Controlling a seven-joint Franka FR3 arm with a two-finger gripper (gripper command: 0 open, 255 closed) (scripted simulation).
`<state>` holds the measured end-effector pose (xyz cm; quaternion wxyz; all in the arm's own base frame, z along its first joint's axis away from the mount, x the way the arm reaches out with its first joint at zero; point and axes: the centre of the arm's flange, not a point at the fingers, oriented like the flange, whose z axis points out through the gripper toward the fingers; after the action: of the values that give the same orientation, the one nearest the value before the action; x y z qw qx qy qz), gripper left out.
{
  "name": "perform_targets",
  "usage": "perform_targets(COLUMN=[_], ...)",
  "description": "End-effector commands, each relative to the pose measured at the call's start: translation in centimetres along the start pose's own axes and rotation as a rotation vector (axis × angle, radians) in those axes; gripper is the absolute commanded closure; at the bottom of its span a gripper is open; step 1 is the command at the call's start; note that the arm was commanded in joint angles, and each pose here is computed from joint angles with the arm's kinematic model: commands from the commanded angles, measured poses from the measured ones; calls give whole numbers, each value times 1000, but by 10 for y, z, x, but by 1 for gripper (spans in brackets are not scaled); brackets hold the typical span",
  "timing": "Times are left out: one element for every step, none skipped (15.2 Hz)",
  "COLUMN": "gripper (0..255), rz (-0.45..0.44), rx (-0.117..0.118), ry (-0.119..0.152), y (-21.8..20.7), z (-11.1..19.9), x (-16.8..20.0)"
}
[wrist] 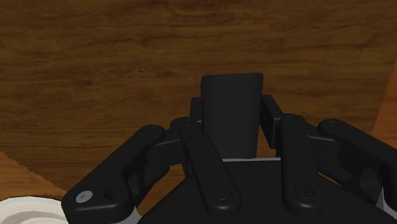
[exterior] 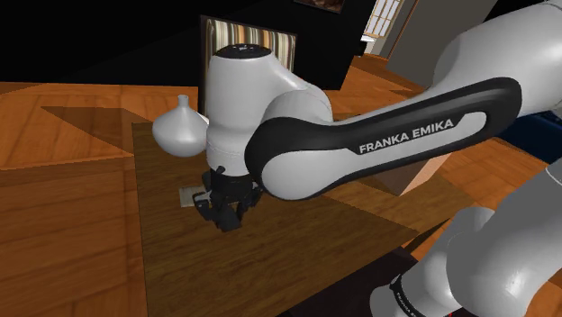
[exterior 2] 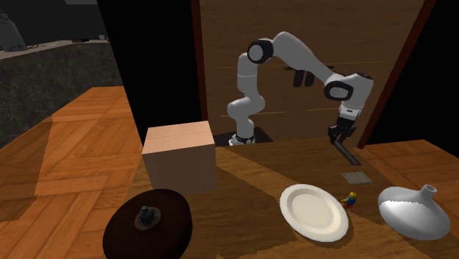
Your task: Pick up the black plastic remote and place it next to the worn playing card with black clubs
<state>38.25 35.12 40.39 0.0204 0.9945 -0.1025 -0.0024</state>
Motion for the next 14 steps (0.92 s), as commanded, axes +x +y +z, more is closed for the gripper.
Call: perform_targets(gripper=[255,255,255,255,255,255,255,255,255,255,255,255,255,255], rz=[1,1,1,1,1,1,1,1,1,1,1,1,1,1], rx=[1,1,1,1,1,1,1,1,1,1,1,1,1,1], ry=[0,0,0,0,0,0,0,0,0,0,0,0,0,0], y=[-25,-38,-51,-65,-78,-91,-105,-106,-106,-106,-106,-106,-107,-107], z=[-1,-1,-2,-2,-3,-4,-4,1,6,12,17,22,27,33], x=[1,2,3,5,6,7,9,9,9,9,9,9,9,9])
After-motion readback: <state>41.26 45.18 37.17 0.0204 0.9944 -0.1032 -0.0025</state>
